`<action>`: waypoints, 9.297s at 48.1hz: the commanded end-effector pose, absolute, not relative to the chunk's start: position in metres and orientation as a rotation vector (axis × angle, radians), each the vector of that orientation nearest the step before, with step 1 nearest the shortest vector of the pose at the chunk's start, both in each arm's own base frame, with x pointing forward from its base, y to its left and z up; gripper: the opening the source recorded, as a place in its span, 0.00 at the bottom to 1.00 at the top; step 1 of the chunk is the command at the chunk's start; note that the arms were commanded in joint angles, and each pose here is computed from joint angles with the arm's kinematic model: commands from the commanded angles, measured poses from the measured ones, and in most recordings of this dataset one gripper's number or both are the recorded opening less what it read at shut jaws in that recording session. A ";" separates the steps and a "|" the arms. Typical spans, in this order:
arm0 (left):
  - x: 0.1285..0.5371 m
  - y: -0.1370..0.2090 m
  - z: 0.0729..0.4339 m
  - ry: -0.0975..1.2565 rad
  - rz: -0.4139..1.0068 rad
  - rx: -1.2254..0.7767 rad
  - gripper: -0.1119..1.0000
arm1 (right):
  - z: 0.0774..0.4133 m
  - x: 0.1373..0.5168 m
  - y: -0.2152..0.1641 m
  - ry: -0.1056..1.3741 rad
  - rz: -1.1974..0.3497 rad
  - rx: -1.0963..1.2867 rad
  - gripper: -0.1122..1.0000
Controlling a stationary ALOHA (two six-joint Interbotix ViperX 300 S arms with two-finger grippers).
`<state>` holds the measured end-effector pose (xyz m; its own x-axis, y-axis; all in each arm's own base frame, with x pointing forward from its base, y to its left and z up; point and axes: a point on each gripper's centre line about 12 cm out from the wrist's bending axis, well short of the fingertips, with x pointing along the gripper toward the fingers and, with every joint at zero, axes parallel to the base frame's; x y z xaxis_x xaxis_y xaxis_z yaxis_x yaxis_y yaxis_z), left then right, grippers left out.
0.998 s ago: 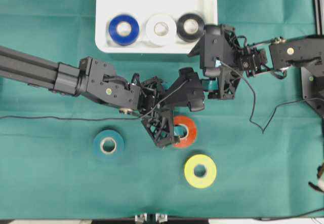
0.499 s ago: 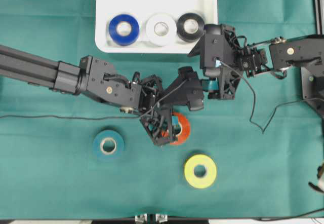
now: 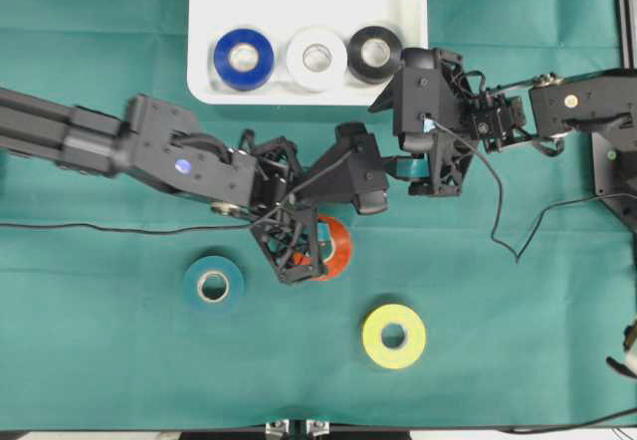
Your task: Put the tape alternately from left to right into the white case.
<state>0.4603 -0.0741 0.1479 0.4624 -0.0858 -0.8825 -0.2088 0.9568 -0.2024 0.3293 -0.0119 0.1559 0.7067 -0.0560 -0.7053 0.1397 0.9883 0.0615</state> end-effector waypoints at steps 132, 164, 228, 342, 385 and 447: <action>0.422 0.198 0.180 0.791 0.270 0.195 0.08 | 0.167 0.332 -0.010 0.731 -0.102 0.133 0.86; 0.411 0.185 0.189 0.780 0.263 0.189 0.84 | 0.166 0.332 -0.010 0.734 -0.102 0.133 0.86; 0.389 0.056 0.202 0.743 0.091 0.054 0.83 | 0.166 0.332 -0.010 0.734 -0.102 0.134 0.86; 0.370 0.017 0.180 0.800 0.069 -0.090 0.83 | 0.165 0.311 0.115 0.756 0.204 0.182 0.86; 0.373 0.011 0.181 0.797 0.062 -0.105 0.83 | 0.123 0.328 0.163 0.876 0.238 0.230 0.86; 0.371 0.010 0.179 0.805 0.059 -0.104 0.83 | 0.168 0.336 0.156 0.829 0.183 0.215 0.34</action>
